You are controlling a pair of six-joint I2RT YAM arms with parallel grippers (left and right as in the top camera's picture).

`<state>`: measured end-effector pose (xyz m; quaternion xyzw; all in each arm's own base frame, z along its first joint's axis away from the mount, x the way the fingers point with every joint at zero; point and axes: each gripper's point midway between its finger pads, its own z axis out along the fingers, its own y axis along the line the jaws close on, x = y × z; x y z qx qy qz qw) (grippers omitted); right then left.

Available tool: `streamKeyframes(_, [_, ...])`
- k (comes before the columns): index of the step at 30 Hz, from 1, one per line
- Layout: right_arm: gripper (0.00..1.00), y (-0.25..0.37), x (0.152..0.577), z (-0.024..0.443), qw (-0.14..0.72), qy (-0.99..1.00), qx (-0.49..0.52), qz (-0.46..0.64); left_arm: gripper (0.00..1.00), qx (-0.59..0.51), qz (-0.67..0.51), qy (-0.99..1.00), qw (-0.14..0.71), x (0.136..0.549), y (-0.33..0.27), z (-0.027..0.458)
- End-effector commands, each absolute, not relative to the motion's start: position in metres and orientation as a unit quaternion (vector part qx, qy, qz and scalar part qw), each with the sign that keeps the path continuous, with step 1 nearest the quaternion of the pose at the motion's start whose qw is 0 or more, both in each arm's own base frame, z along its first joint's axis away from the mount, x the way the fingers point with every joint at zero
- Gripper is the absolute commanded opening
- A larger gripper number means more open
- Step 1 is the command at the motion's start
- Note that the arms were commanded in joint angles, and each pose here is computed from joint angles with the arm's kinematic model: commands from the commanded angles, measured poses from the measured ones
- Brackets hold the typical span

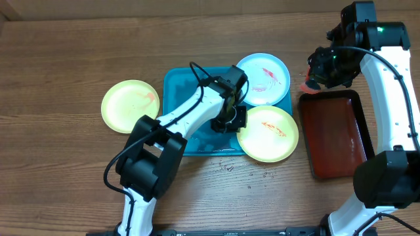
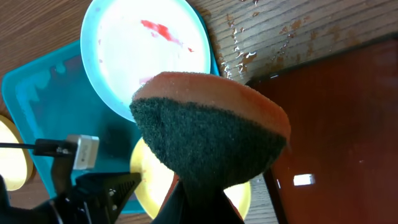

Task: Clean dirty plates on tray and stack at the side
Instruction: 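Reach the left gripper to the lower-right yellow plate and grip its rim, then drag the yellow plate left to the tray center with the left gripper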

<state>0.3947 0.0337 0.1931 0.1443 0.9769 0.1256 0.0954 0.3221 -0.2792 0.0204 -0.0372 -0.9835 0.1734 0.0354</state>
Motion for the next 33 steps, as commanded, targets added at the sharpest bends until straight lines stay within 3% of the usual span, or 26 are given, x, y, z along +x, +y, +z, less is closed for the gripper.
streamKeyframes(1, [0.04, 0.035, 0.395, 0.197, 0.104, 0.977, 0.139, 0.124, 0.04, -0.059, 0.178, -0.982, 0.025, 0.337, -0.265, 0.031])
streamKeyframes(10, [0.04, 0.035, 0.395, 0.197, 0.104, 0.977, 0.139, 0.124, 0.04, -0.161, 0.077, -0.984, -0.010, 0.367, -0.191, 0.031])
streamKeyframes(21, [0.04, 0.036, 0.395, 0.198, 0.103, 0.977, 0.138, 0.128, 0.04, -0.276, -0.143, -0.945, -0.100, 0.428, -0.117, 0.040])
streamKeyframes(22, [0.04, 0.036, 0.395, 0.198, 0.103, 0.977, 0.138, 0.128, 0.07, -0.279, -0.147, -0.943, -0.111, 0.434, -0.118, 0.042])
streamKeyframes(23, [0.04, 0.036, 0.395, 0.198, 0.103, 0.977, 0.138, 0.128, 0.15, -0.275, -0.152, -0.941, -0.126, 0.441, -0.118, 0.044])
streamKeyframes(24, [0.04, 0.036, 0.395, 0.198, 0.103, 0.977, 0.138, 0.128, 0.32, -0.272, -0.151, -0.941, -0.135, 0.445, -0.118, 0.045])
streamKeyframes(25, [0.04, 0.036, 0.395, 0.198, 0.103, 0.977, 0.138, 0.128, 0.39, -0.270, -0.150, -0.941, -0.141, 0.448, -0.119, 0.046])
streamKeyframes(27, [0.04, 0.036, 0.395, 0.198, 0.103, 0.977, 0.138, 0.128, 0.45, -0.266, -0.149, -0.940, -0.154, 0.454, -0.121, 0.047])
streamKeyframes(29, [0.04, 0.037, 0.395, 0.197, 0.103, 0.977, 0.138, 0.128, 0.59, -0.257, -0.153, -0.941, -0.160, 0.456, -0.120, 0.049])
streamKeyframes(33, [0.04, 0.039, 0.395, 0.198, 0.103, 0.977, 0.134, 0.128, 0.66, -0.166, -0.144, -0.963, -0.156, 0.453, -0.110, 0.057])
